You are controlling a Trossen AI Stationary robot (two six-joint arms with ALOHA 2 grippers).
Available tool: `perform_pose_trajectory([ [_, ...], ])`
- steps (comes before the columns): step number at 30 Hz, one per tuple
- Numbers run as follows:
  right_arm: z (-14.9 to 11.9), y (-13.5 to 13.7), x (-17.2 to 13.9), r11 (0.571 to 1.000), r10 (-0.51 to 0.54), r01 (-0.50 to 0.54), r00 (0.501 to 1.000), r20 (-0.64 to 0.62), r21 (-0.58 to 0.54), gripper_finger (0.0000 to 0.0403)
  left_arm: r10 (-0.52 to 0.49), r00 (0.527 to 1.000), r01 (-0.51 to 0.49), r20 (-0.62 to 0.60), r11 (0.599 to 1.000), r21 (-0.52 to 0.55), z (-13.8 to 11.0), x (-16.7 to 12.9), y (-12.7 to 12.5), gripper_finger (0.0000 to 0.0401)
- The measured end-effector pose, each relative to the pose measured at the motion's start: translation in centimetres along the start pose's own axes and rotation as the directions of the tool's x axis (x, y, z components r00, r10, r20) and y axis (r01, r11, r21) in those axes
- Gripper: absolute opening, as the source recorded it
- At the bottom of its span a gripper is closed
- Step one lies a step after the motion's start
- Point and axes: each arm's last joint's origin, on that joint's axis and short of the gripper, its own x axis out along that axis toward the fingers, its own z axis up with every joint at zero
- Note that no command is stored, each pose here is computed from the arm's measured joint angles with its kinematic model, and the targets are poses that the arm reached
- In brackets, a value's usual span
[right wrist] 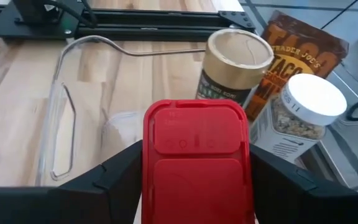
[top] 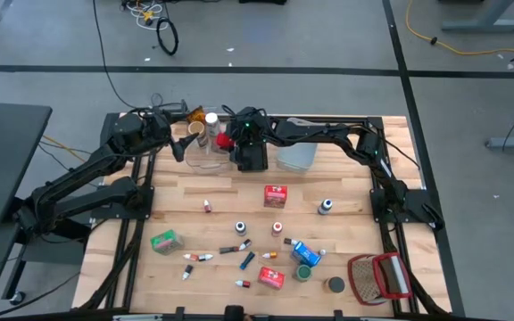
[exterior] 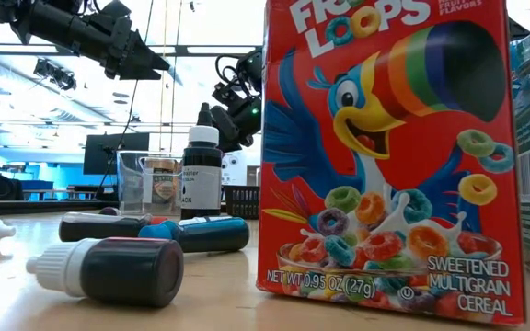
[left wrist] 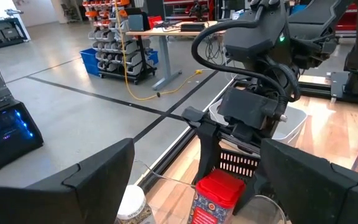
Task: Pick & Place Kitchen Items
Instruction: Put the red seasoning can into the transparent bin
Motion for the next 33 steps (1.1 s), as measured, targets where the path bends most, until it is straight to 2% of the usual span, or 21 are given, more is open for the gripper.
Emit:
perform_pose_trajectory([
  [6, 0.1, 0.4, 0.1, 1.000, 0.015, -0.015, 1.000, 0.002, 0.006, 0.0253, -0.026, 0.996, 0.032, -0.085, 0.997, 0.070, -1.7, 1.2, -0.1, 0.0357],
  [9, 0.1, 0.5, 0.1, 1.000, 0.023, -0.023, 1.000, 0.004, 0.019, 0.0253, -0.063, 0.988, 0.072, -0.140, 0.996, 0.059, -2.8, 2.3, -0.2, 0.0357],
  [14, 0.2, 0.7, 0.1, 0.999, 0.030, -0.030, 1.000, 0.007, 0.033, 0.0253, -0.054, 0.976, 0.063, -0.211, 0.997, 0.036, -4.0, 4.1, -0.1, 0.0357],
  [18, 0.2, 0.7, 0.1, 1.000, 0.018, -0.018, 1.000, 0.009, -0.001, 0.0253, -0.040, 0.976, 0.043, -0.216, 0.999, 0.009, -4.3, 4.9, 0.0, 0.0357],
  [23, 0.3, -1.0, -0.2, 0.994, -0.047, 0.042, 0.998, 0.046, 0.105, 0.0253, -0.034, 0.983, 0.037, -0.179, 0.999, 0.010, -4.0, 5.1, 0.0, 0.0357],
  [29, -1.1, -2.8, 0.4, 0.988, -0.037, 0.030, 0.998, 0.042, 0.150, 0.0253, -0.024, 0.993, 0.026, -0.111, 0.999, 0.020, -3.4, 5.2, 0.1, 0.0357],
  [33, -1.3, -2.5, 1.0, 0.996, -0.010, 0.003, 0.997, 0.080, 0.087, 0.0253, -0.023, 0.996, 0.025, -0.085, 0.999, 0.024, -3.1, 5.2, 0.2, 0.0357],
])
